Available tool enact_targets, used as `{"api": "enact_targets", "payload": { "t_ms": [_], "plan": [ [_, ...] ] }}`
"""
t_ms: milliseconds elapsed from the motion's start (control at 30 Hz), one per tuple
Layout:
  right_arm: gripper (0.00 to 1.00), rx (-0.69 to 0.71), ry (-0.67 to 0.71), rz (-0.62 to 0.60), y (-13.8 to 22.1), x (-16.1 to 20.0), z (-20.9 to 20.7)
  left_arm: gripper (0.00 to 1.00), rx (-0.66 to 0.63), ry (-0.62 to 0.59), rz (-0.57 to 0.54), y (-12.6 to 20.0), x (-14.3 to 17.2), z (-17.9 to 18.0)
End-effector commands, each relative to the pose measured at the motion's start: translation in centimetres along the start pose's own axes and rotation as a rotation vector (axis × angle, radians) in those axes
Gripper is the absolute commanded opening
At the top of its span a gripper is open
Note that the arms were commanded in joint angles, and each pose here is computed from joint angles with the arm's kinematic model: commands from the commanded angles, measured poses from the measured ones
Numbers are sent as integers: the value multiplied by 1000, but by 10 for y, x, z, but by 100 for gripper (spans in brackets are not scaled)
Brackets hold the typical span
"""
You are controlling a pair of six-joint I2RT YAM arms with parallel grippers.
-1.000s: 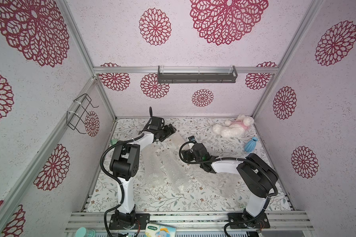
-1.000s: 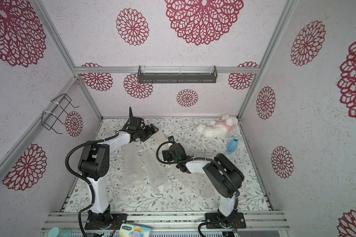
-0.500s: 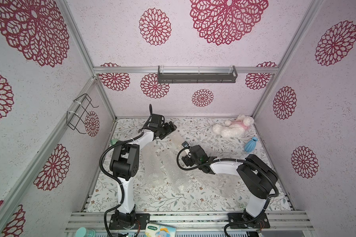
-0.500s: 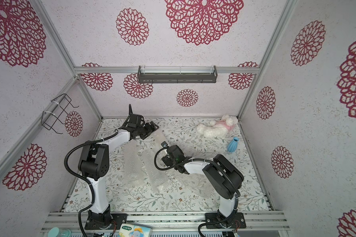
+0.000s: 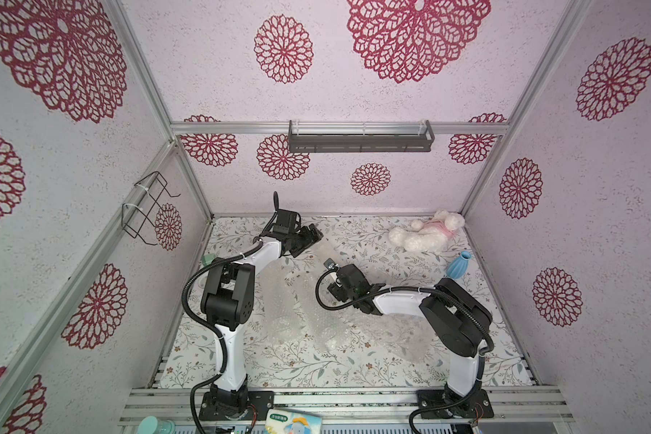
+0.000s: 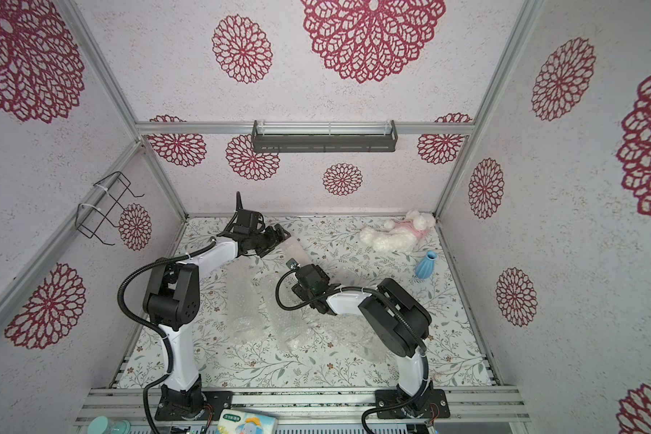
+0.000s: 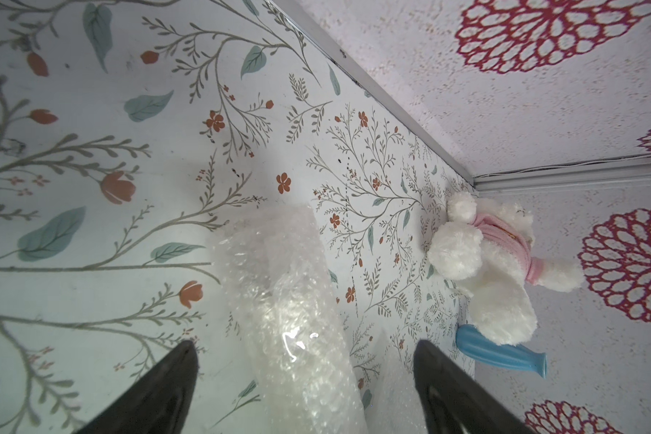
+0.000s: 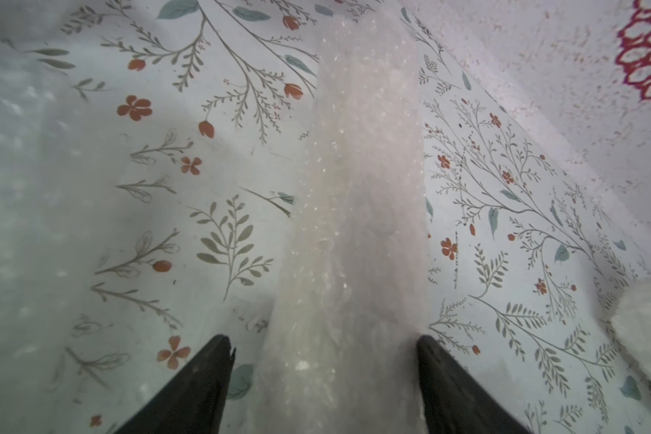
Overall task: Unwrap the vase from the bubble wrap
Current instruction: Unwrap the bubble wrap at the center of the board.
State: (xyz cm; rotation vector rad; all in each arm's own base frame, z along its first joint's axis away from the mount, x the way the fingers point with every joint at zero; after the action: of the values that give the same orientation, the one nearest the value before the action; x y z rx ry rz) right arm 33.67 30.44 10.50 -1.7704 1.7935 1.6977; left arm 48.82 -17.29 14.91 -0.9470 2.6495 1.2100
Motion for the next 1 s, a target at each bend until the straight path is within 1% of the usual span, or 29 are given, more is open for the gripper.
{"api": "enact_targets", "payload": {
  "t_ms": [0,100,267,433,567,700,967],
  "plan": [
    [69,-5,-119,9,-3,-2,-15,92,19,-13,-18,8,-7,-9],
    [61,-75,-284,-17,0,-2,-30,92,25,-16,-30,11,-9,-12],
    [56,-235,-626,-73,2,1,-50,92,54,-22,-51,21,-13,-23],
    [54,-374,-959,-153,-2,7,-55,93,77,-26,-67,29,-16,-30],
    [53,-428,-1123,-201,-4,10,-52,93,86,-14,-61,23,-15,-30],
    [51,-407,-1179,-235,0,12,-54,88,111,-2,-40,14,-12,-33],
    [51,-412,-1157,-210,0,14,-48,78,156,-16,19,-17,-3,-45]
  ]
}}
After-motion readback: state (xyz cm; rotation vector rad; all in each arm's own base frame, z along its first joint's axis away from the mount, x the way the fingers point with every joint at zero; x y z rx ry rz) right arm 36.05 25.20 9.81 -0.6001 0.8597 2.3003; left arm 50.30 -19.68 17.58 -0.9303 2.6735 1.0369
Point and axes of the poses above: each gripper's point midway between its finger pads, its own y axis back along the fingers, its own z axis along the line the jaws close on, x = y × z, the point moved 6 cm from there along y, back along the fingers, and after that the axes turned 4 degrees about y, right-handed, at the moved point
